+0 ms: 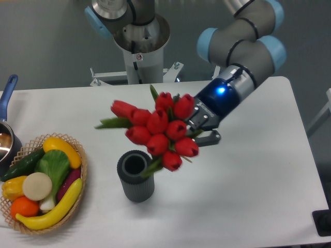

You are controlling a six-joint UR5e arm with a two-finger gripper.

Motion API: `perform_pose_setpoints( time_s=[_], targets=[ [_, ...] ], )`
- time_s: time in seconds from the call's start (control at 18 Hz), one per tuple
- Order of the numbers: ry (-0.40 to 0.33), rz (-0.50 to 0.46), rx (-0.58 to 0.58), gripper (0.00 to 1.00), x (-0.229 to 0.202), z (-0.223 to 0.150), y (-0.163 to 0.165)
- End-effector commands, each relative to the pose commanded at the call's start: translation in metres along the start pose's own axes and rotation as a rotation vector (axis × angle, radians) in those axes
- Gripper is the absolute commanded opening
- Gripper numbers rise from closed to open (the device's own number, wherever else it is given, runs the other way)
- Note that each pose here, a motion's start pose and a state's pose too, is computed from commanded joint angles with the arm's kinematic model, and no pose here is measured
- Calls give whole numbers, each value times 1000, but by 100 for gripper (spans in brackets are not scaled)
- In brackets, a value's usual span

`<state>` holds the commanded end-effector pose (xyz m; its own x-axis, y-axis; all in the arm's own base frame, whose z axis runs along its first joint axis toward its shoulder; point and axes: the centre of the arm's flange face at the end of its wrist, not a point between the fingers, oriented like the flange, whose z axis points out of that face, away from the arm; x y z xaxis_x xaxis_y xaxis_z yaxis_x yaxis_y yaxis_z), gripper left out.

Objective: Insert the flowers into the vase
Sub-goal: 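Carry the tulip bouquet over the dark grey vase, stems down, then lower the tulip stems into the vase opening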

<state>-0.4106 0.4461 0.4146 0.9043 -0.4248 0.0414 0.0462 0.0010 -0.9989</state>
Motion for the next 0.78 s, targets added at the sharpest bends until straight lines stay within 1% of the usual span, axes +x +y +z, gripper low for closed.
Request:
perform_pose_setpoints(
  time_s=[0.33,0.5,0.78],
  targets=[
    [35,-4,3,17,21,18,-2],
    [47,-24,-2,17,27,26,8],
    [48,-47,-9,17,28,27,20]
  ],
)
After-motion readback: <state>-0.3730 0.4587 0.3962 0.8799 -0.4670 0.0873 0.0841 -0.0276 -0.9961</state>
